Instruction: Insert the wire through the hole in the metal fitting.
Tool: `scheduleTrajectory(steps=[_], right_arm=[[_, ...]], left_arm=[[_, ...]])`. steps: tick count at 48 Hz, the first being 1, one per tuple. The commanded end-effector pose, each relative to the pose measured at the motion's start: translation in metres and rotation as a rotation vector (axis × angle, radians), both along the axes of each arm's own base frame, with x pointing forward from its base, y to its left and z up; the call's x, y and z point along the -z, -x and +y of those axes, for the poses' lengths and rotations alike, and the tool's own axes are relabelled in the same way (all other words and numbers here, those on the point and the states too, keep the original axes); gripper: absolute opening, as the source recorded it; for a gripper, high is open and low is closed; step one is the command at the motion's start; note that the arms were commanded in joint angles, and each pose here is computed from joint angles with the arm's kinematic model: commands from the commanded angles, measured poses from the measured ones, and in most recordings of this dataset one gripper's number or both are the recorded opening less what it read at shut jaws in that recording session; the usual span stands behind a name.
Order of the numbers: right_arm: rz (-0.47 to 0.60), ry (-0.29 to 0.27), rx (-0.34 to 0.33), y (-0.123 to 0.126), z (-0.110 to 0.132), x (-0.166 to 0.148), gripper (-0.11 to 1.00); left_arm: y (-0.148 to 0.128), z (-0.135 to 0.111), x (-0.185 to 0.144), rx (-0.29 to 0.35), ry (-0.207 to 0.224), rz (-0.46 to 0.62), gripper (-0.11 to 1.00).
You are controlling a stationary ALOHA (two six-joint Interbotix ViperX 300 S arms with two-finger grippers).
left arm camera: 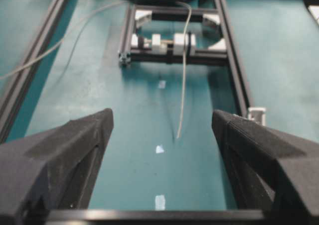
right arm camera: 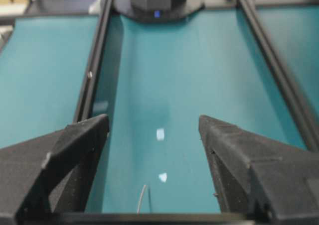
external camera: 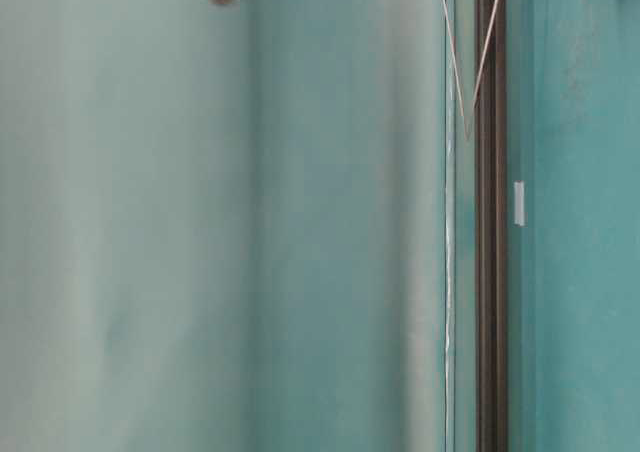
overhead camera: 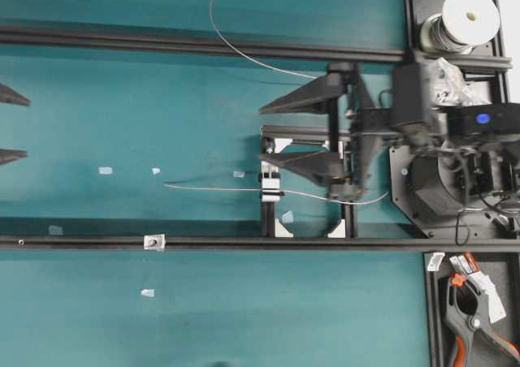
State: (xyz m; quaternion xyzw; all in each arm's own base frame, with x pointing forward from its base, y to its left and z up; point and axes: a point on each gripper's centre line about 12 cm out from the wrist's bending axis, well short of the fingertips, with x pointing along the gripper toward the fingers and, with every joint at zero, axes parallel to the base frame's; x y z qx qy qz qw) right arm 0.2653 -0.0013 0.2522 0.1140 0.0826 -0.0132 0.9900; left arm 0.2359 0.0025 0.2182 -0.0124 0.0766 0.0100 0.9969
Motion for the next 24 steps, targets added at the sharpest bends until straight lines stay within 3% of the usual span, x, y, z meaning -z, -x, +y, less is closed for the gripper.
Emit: scheduleTrajectory(steps=[1, 24], right_arm=[[-0.008, -0.012, 0.006, -0.013, -0.001, -0.002, 0.83], [0.164, -0.074, -0.002, -0.049, 0.007, 0.048, 0.83]], left_arm=[[-0.007, 0.001, 0.009, -0.008, 0.002, -0.015, 0.87], [-0.034, 0.001, 0.062, -0.009, -0.002, 0.081, 0.87]])
